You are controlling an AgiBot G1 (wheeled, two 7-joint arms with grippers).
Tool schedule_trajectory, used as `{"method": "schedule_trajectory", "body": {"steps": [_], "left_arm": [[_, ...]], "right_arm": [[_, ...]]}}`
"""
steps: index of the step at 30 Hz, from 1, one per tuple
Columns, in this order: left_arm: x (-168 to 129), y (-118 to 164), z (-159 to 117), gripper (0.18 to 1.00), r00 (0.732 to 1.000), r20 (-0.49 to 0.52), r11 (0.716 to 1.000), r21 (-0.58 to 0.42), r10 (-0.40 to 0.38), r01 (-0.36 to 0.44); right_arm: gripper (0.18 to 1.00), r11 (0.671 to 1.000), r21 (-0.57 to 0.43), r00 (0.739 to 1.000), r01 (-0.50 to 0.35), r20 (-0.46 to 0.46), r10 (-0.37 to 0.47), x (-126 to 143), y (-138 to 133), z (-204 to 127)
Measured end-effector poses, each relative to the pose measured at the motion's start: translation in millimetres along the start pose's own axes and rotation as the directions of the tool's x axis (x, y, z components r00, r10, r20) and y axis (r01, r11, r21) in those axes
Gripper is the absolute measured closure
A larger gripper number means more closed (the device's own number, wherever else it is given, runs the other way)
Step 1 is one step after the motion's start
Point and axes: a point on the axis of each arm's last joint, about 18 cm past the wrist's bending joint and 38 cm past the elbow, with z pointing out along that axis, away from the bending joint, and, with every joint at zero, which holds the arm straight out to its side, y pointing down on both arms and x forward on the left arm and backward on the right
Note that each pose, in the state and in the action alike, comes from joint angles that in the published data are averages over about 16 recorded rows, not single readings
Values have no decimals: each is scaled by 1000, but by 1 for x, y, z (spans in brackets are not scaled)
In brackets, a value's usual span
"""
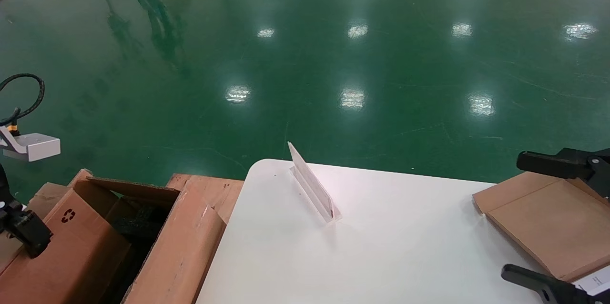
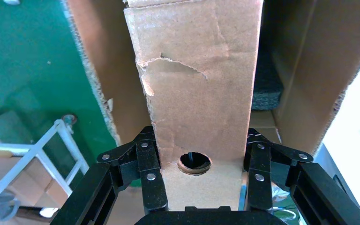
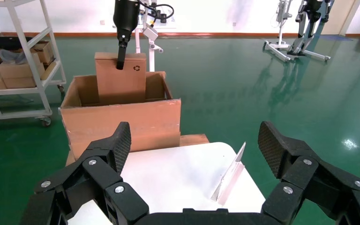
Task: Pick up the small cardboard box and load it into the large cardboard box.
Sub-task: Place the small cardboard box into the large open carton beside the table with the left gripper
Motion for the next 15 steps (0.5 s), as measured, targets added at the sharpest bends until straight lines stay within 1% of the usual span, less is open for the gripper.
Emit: {"method": "schedule_trajectory", "body": {"steps": [15], "left_arm": [[-2, -10, 7, 855, 994, 104, 998, -42, -33, 37]], "right_arm": [[183, 1000, 0, 1000, 0, 0, 0, 0, 0, 0]]}}
